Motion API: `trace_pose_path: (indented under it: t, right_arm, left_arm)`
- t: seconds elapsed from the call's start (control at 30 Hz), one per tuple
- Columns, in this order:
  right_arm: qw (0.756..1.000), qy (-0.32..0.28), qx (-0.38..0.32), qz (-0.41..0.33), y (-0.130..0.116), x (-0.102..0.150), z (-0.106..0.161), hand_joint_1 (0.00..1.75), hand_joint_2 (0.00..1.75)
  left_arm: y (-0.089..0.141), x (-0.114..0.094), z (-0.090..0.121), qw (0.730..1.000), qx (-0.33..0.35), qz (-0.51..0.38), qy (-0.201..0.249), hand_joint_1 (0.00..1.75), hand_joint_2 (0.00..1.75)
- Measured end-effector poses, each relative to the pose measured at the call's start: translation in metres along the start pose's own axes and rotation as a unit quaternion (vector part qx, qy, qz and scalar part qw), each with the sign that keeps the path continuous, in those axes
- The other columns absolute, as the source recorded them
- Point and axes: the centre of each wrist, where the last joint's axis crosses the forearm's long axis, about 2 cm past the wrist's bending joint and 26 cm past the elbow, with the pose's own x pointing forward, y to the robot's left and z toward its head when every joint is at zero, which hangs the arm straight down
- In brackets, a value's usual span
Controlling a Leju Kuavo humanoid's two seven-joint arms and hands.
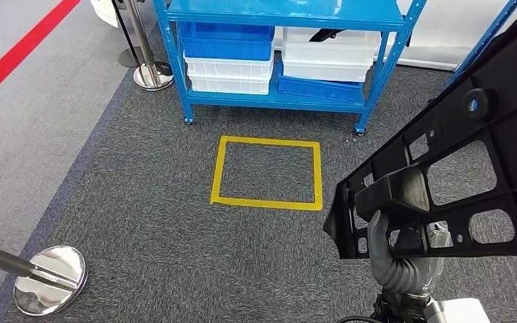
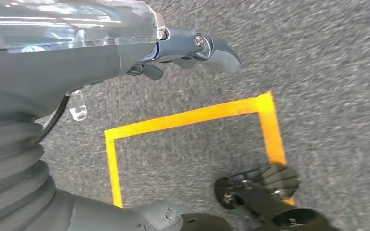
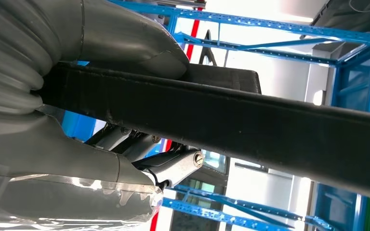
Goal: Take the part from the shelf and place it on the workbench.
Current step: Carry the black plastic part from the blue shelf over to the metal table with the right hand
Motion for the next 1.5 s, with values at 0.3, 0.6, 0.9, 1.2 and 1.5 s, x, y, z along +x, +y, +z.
trace_pose_path:
  t: [0.3,0.6,0.9,1.2,1.5]
  right_arm:
    - [1.0,-0.005,-0.003,0.003,0.0,0.0,-0.002,1.75,1.75]
    - [1.0,-0.006,-0.008,0.012,0.0,0.0,-0.001,1.75,1.75]
    - [1.0,0.002,-0.006,0.029,-0.002,0.0,0.005,1.75,1.75]
    - [0.999,-0.002,-0.011,0.052,-0.003,0.003,0.01,1.75,1.75]
    - [0.997,0.0,-0.021,0.069,-0.005,0.004,0.015,1.75,1.75]
  left_arm:
    - [-0.002,-0.004,0.002,1.0,-0.003,-0.002,0.004,0.0,1.75]
    - [0.002,-0.001,0.0,1.0,-0.001,-0.007,0.0,0.0,1.75]
    - [0.001,-0.003,0.001,1.0,-0.002,-0.006,0.015,0.0,1.75]
    - [-0.001,-0.003,0.002,1.0,-0.002,-0.008,0.018,0.0,1.75]
    - [0.0,-0.006,0.003,1.0,0.0,-0.008,0.021,0.0,1.75]
